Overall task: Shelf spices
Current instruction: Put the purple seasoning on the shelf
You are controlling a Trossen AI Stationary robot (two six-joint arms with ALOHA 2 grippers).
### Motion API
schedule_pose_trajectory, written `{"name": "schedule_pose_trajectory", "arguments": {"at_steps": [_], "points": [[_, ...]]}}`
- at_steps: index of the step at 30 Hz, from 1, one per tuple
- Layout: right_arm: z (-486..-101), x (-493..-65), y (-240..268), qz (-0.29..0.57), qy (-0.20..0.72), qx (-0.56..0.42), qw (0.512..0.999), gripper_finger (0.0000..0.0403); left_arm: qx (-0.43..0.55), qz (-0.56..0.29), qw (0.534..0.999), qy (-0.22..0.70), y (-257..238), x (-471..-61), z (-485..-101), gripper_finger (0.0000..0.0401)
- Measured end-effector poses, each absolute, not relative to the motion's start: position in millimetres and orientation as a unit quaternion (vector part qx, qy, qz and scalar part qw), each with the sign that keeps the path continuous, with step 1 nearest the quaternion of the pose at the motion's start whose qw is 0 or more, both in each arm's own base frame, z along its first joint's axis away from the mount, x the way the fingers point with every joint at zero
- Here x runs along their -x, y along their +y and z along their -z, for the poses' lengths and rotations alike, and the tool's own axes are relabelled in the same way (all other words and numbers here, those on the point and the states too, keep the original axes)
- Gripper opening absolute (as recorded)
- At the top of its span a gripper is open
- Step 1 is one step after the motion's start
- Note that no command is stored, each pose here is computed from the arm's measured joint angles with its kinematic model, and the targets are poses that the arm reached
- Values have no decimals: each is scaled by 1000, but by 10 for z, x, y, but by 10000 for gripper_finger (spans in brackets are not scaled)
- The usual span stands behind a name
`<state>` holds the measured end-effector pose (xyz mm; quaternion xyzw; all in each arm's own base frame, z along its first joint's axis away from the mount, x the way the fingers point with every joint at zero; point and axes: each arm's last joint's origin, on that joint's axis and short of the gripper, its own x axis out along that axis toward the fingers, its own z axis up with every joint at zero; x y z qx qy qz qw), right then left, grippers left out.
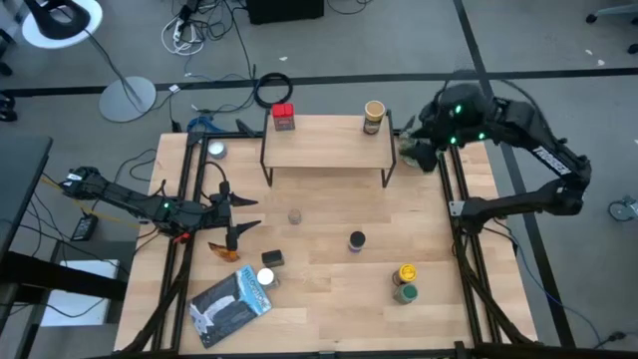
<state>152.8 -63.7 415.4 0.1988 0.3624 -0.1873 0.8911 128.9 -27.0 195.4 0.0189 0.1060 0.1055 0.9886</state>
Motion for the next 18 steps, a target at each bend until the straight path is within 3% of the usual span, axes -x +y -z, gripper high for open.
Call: {"name": "schedule_pose_trajectory", "arguments": {"at_steps": [18], "points": [[-2506,-1682,-74,165,383,-267,869,306,-17,-105,989,106,-270,-1289,-1953,272]]}}
